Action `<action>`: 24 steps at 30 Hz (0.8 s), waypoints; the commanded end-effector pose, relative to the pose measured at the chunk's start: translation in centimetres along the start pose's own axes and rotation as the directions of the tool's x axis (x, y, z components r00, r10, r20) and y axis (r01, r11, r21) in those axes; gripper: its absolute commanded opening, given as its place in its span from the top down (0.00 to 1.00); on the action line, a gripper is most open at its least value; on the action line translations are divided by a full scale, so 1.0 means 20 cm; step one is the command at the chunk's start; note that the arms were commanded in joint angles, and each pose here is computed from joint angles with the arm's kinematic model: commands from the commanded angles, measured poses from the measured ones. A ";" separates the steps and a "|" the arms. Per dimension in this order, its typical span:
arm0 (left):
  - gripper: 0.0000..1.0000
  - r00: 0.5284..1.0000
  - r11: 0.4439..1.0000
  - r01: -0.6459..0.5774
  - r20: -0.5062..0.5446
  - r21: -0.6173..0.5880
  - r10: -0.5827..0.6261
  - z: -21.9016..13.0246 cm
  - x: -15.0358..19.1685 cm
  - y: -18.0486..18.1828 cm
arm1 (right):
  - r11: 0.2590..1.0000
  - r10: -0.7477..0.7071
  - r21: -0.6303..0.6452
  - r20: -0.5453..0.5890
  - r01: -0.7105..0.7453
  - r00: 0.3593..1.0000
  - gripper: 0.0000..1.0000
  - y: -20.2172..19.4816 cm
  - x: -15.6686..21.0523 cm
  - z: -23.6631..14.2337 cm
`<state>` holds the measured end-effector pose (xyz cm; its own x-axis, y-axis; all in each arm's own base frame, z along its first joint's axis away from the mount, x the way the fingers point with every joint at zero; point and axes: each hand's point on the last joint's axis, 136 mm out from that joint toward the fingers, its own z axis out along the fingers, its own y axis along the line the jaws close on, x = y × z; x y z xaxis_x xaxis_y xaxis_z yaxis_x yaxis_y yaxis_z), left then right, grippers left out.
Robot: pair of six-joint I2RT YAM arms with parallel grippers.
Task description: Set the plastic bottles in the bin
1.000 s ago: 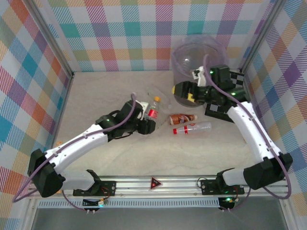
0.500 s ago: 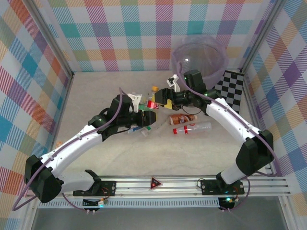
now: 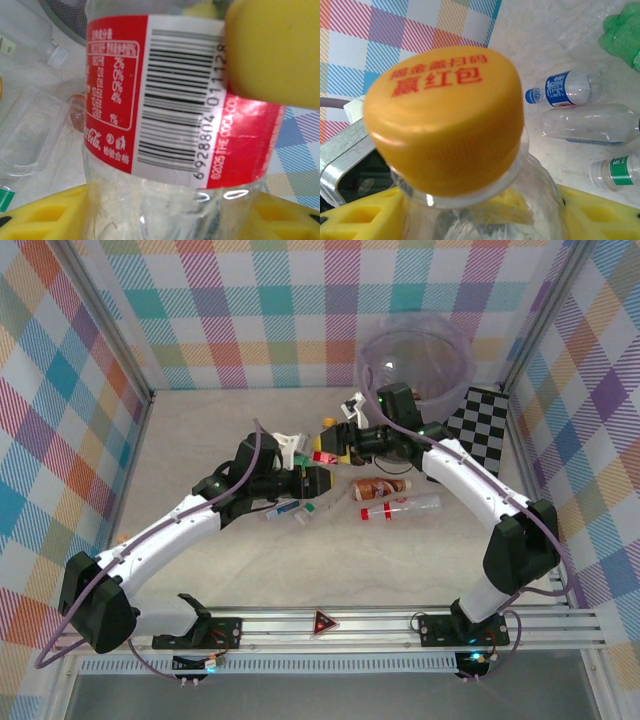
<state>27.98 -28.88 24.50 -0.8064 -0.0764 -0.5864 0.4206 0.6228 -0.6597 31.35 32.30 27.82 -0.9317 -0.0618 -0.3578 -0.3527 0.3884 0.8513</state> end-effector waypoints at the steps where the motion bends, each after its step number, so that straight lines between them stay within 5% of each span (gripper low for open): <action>1: 0.44 0.998 0.998 -0.035 0.050 0.049 0.032 -0.03 -0.10 -0.08 | 0.999 -0.046 -0.014 0.006 0.047 0.999 0.39 0.07 -0.04 -0.01; 5: 0.17 0.997 0.998 -0.058 0.051 0.023 0.057 -0.06 -0.10 -0.06 | 0.997 -0.070 0.035 0.032 0.069 0.997 0.41 0.06 -0.10 -0.06; 9: 0.02 0.996 0.996 -0.085 0.038 -0.020 0.086 -0.09 -0.09 -0.03 | 0.986 -0.123 0.118 0.072 0.114 0.990 0.42 0.07 -0.18 -0.16; 18: 0.00 1.000 0.964 -0.014 0.000 -0.265 0.014 -0.20 -0.04 0.27 | 0.884 -0.327 0.410 0.203 0.223 0.923 0.45 0.14 -0.46 -0.52; 24: 0.02 0.986 0.843 0.167 0.092 -0.512 -0.139 -0.34 -0.05 0.61 | 0.843 -0.375 0.512 0.347 0.161 0.860 0.46 0.13 -0.74 -0.84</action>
<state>30.66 -19.51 20.77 -0.8238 -0.1492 -0.5469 0.1608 0.8637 -0.4777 40.65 21.79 42.23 -0.6520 0.1065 -0.7507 -0.4716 0.7183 0.5115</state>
